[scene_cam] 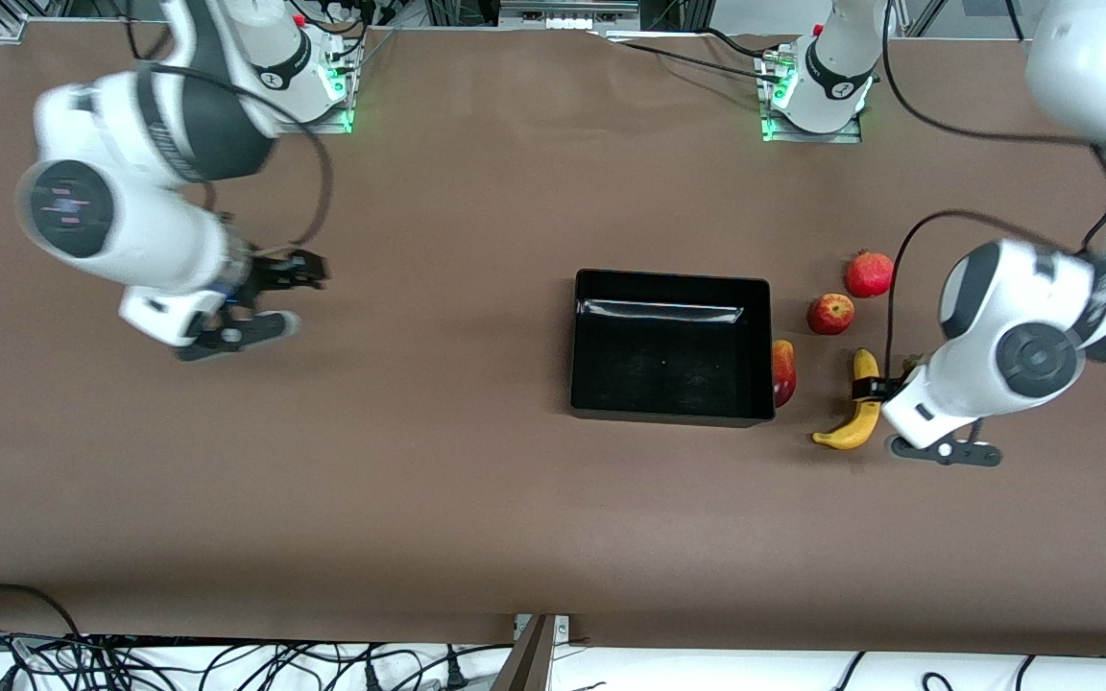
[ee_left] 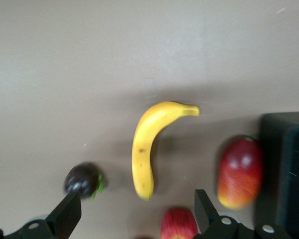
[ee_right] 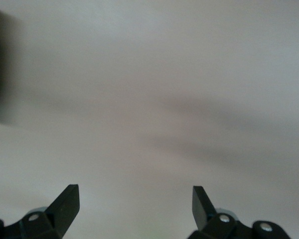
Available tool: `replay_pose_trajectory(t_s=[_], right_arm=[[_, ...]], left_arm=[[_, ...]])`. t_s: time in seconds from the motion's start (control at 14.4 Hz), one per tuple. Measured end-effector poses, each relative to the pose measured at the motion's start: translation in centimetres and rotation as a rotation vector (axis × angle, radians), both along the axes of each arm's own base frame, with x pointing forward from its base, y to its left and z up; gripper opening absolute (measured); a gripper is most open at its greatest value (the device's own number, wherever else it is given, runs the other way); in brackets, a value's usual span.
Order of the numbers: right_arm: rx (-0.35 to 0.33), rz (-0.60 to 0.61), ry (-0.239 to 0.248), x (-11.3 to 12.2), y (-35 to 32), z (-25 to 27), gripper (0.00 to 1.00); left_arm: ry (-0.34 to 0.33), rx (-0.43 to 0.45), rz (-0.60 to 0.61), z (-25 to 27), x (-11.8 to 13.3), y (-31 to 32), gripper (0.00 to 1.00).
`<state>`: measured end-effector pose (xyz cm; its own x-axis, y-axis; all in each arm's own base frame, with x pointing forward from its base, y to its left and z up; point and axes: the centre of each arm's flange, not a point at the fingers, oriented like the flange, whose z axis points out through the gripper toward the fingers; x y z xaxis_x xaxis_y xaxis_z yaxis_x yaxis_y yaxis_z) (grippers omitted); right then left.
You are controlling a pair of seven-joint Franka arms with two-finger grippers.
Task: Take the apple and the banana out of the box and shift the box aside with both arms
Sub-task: 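Place the banana on the table while the right gripper reaches the tray, then grasp the tray rim with the right gripper while the left gripper withdraws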
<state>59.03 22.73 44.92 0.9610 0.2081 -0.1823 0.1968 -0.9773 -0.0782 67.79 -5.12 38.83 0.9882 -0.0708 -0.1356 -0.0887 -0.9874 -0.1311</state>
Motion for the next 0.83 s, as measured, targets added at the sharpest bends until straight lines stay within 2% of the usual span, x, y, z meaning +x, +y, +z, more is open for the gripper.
replay_pose_trajectory(t_s=[0.21,0.42,0.62,0.83], right_arm=[[0.011,-0.141,-0.042,-1.8,9.1,-3.0,1.0],[0.014,-0.277,-0.102,-4.4,18.0,-7.3,1.0],[0.047,-0.377,-0.164,-6.8,25.8,-11.7,1.0],[0.073,-0.422,-0.202,-8.3,30.3,-16.5,1.0]], left_arm=[[0.0,-0.04,0.065,9.1,-0.8,0.6,1.0],[-0.01,-0.073,0.079,15.3,-2.2,1.3,1.0],[-0.022,-0.12,0.135,18.7,-4.4,2.0,1.0],[-0.107,-0.113,0.174,20.4,-6.7,3.4,1.0]])
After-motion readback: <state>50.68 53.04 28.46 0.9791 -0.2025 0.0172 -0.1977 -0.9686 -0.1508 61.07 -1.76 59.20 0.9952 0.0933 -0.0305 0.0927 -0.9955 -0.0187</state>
